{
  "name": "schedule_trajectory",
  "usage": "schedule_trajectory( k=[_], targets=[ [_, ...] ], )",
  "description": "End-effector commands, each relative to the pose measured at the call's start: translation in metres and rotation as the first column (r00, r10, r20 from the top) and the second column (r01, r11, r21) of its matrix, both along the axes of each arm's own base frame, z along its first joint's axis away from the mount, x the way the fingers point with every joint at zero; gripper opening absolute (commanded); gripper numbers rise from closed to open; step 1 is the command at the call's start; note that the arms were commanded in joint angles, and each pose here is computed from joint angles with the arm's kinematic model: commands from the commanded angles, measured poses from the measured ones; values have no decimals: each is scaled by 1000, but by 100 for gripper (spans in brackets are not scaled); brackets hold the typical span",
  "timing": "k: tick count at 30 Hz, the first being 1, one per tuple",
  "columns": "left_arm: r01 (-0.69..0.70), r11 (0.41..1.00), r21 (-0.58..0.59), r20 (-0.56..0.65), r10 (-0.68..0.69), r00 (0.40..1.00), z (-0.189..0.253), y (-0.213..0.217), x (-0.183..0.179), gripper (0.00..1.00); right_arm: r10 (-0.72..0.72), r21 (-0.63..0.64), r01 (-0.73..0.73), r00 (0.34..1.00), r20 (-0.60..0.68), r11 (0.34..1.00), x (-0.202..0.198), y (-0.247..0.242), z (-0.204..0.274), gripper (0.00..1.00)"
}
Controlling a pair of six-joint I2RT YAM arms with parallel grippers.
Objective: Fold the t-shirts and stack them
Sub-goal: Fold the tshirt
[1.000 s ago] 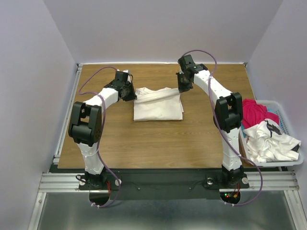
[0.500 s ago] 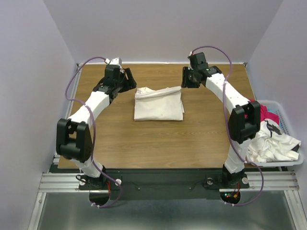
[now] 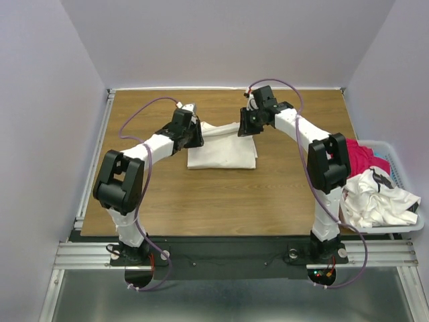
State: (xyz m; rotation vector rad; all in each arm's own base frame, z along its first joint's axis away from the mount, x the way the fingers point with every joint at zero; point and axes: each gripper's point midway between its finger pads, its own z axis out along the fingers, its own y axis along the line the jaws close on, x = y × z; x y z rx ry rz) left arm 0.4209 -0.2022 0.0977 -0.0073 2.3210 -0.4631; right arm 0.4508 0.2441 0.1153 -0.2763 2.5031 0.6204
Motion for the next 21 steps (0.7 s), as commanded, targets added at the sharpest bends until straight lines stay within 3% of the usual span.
schedule_trajectory(
  k=[1, 8, 15, 21],
  targets=[
    [28, 999, 39, 55, -31, 998, 8, -7, 20, 45, 56, 50, -59, 996, 64, 997, 19, 17, 11, 32],
    [-60, 995, 82, 125, 50, 991, 15, -2, 81, 45, -16, 7, 16, 998, 64, 1000, 62, 11, -20, 30],
    [-121, 992, 16, 123, 118, 985, 1, 2, 136, 48, -275, 114, 265, 957, 91, 958, 125, -17, -2, 31],
    [-42, 996, -83, 170, 56, 984, 28, -13, 132, 62, -159, 333, 101, 975, 153, 938, 124, 14, 43, 31]
  ],
)
